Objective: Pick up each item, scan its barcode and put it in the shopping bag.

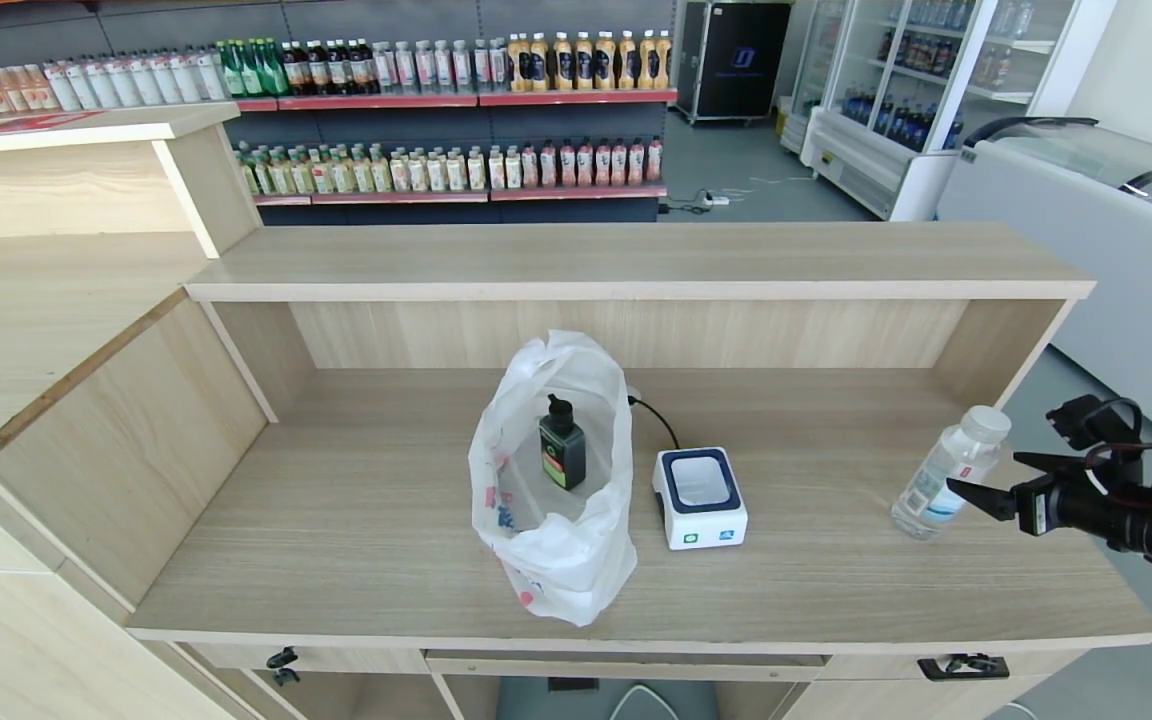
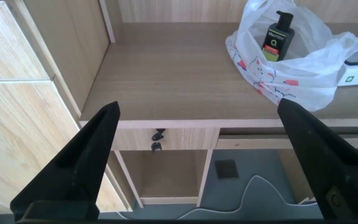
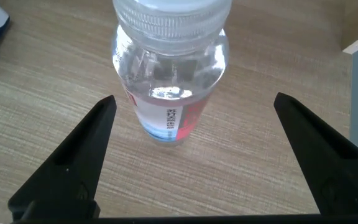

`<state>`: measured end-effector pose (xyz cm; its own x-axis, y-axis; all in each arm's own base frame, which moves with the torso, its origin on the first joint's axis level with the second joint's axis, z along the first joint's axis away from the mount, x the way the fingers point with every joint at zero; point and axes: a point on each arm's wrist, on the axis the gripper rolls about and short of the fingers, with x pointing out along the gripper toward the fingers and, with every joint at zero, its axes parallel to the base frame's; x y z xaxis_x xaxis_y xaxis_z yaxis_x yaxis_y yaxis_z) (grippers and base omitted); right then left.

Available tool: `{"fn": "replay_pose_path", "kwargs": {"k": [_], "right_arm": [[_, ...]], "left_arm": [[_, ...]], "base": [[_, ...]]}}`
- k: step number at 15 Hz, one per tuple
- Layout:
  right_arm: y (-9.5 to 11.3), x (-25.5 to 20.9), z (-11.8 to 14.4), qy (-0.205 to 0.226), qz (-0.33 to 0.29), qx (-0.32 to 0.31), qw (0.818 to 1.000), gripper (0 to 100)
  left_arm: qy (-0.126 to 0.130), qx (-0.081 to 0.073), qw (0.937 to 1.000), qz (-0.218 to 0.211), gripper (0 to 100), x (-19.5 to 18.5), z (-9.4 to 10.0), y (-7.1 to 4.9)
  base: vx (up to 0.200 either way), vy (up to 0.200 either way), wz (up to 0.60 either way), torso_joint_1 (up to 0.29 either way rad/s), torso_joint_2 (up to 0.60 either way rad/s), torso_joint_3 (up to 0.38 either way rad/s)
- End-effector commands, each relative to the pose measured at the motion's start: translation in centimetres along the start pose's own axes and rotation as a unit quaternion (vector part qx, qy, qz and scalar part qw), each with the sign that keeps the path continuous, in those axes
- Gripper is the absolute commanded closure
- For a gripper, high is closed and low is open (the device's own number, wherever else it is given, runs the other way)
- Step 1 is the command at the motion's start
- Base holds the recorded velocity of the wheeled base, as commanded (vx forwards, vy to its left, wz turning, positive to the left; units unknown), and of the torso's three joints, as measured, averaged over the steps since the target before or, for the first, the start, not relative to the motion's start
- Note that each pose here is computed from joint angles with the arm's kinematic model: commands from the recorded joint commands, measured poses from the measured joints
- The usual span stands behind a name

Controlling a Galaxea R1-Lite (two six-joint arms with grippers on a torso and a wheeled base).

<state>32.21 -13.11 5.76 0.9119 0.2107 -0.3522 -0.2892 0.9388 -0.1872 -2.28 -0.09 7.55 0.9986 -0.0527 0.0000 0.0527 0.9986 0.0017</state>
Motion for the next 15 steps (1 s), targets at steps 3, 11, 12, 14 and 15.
{"fn": "replay_pose_path", "kwargs": {"k": [3, 11, 12, 14, 15], "right_arm": [[0.0, 1.2, -0.1, -0.003, 0.009, -0.004, 1.000, 0], [0.6, 3.1, 0.1, -0.011, 0.026, -0.015, 1.000, 0], [0.6, 3.2, 0.0, -0.012, 0.026, -0.015, 0.999, 0], [0.7, 3.8, 0.0, -0.014, 0.030, -0.017, 0.999, 0], [0.7, 4.0, 0.0, -0.014, 0.031, -0.017, 0.999, 0]], "left_arm": [[0.001, 0.000, 1.0000, 0.000, 0, 0.0, 0.0, 0.0], [0.001, 0.000, 1.0000, 0.000, 0, 0.0, 0.0, 0.0], [0.001, 0.000, 1.0000, 0.000, 0, 0.0, 0.0, 0.0], [0.001, 0.000, 1.0000, 0.000, 0, 0.0, 0.0, 0.0], [0.001, 0.000, 1.0000, 0.000, 0, 0.0, 0.0, 0.0]], "base": [[0.000, 0.000, 0.00, 0.000, 0.00, 0.000], [0.000, 0.000, 0.00, 0.000, 0.00, 0.000], [0.000, 0.000, 0.00, 0.000, 0.00, 0.000], [0.000, 0.000, 0.00, 0.000, 0.00, 0.000], [0.000, 0.000, 0.00, 0.000, 0.00, 0.000]]}}
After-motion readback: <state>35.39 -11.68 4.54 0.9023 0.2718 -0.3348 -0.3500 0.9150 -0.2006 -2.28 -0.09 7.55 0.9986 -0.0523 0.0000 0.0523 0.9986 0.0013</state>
